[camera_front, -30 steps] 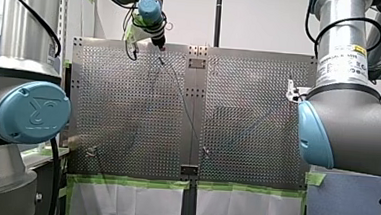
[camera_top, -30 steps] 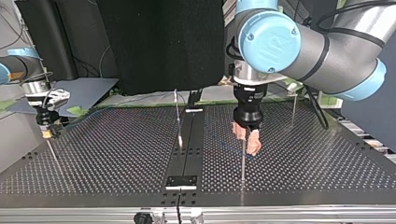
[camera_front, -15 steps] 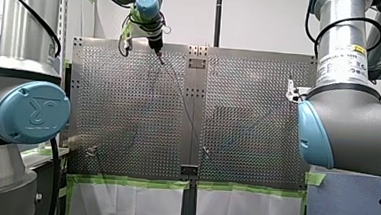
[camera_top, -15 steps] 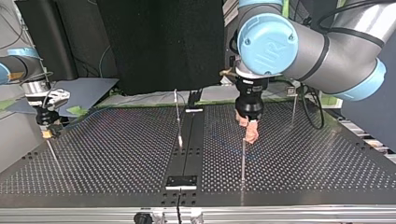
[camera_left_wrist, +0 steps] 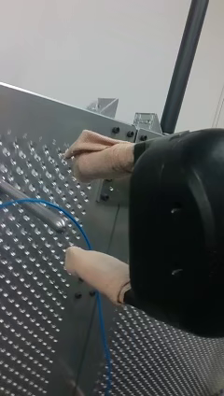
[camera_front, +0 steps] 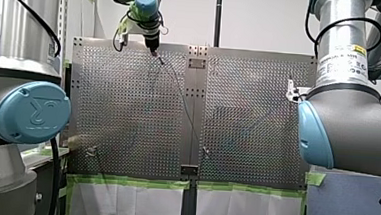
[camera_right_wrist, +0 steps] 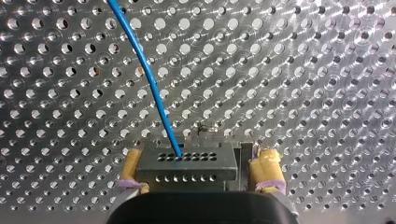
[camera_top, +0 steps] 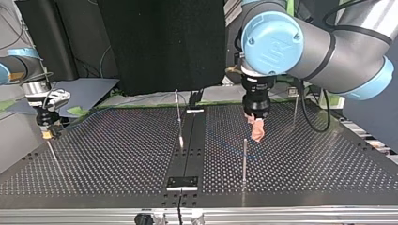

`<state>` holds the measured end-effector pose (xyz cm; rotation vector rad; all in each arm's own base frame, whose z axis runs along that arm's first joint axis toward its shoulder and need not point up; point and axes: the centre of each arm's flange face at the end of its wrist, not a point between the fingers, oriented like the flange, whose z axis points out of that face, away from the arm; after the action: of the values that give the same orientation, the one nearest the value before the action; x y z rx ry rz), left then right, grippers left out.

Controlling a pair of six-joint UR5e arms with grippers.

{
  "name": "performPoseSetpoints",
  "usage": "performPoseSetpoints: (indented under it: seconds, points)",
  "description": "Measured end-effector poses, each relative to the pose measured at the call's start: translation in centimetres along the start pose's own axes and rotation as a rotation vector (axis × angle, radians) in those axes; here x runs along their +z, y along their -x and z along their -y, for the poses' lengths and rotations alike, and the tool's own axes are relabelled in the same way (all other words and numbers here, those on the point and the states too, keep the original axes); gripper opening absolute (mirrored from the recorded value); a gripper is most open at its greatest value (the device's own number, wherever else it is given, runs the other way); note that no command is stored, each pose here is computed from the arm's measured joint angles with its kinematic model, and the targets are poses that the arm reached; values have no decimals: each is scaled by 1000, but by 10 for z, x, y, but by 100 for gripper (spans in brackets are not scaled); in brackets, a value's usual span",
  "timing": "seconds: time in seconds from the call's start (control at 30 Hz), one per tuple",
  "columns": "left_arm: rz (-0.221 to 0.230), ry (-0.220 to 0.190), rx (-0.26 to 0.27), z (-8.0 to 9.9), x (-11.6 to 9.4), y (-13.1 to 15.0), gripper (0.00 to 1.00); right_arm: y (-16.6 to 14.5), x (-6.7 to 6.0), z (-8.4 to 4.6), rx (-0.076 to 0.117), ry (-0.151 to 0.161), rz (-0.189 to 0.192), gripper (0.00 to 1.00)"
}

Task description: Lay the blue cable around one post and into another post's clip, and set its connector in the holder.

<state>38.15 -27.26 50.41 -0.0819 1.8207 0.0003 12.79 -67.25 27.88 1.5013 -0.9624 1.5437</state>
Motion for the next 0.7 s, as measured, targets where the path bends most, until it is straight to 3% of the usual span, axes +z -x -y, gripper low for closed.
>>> performPoseSetpoints:
  seconds: [0.23,0.7]
  points:
    - [26,30,54,-5,-4,7,99,0,0,0,0,0,0,100]
    - [25,18,169,-4,-4,7,99,0,0,0,0,0,0,100]
